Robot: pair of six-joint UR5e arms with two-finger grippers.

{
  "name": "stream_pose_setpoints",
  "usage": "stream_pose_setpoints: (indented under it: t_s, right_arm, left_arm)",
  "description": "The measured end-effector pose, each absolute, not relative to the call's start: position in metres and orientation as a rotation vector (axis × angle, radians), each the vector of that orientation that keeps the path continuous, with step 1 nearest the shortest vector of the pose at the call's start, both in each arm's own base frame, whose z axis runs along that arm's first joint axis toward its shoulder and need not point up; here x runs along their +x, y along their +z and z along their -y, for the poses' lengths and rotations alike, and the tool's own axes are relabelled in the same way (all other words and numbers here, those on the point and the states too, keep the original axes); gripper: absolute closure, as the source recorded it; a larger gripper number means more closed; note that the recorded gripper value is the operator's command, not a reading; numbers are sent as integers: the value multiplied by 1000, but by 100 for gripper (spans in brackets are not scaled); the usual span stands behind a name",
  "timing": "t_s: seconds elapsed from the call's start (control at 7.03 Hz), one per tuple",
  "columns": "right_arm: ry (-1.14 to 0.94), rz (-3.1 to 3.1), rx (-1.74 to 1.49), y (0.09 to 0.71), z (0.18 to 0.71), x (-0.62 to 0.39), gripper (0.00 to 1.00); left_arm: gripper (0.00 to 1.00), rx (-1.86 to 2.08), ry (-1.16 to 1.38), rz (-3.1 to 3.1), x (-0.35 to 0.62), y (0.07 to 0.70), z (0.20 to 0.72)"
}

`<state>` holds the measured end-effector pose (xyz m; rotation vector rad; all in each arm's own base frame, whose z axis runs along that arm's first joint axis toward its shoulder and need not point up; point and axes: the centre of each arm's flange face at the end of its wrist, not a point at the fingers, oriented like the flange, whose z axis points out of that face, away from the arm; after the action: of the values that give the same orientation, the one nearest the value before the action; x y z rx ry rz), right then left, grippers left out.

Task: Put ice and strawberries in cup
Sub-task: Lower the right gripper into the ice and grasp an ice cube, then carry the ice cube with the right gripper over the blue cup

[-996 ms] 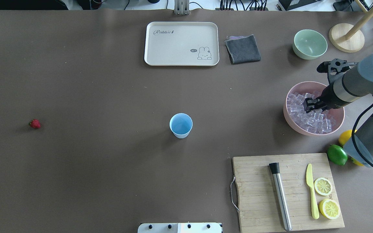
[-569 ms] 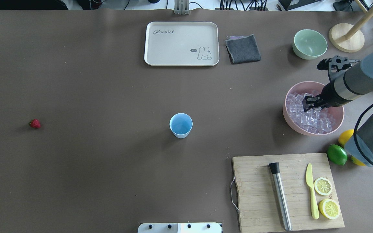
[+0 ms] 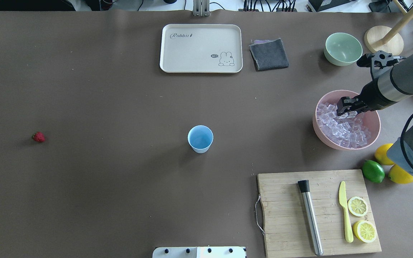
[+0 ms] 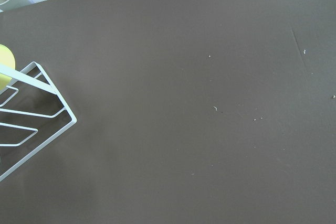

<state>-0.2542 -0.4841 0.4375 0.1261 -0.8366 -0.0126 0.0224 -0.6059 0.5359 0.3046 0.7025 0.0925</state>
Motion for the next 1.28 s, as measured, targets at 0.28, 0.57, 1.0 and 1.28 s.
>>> stream_pose_setpoints:
  t_s: [0.28, 0.57, 1.0, 1.28]
  right_arm:
    - [-23, 875, 156, 409, 493, -258, 100]
    - [-42, 908, 174, 357, 506, -286, 100]
    - [2, 948, 159, 262, 492, -369, 100]
    - [32, 974, 169, 220, 462, -426, 100]
  left_arm:
    - [3, 305, 92, -703, 23, 535, 607]
    - [3, 303, 92, -702, 23, 536, 607]
    - [3, 299, 91, -702, 23, 539, 607]
    - [3, 293, 90, -701, 23, 543, 607]
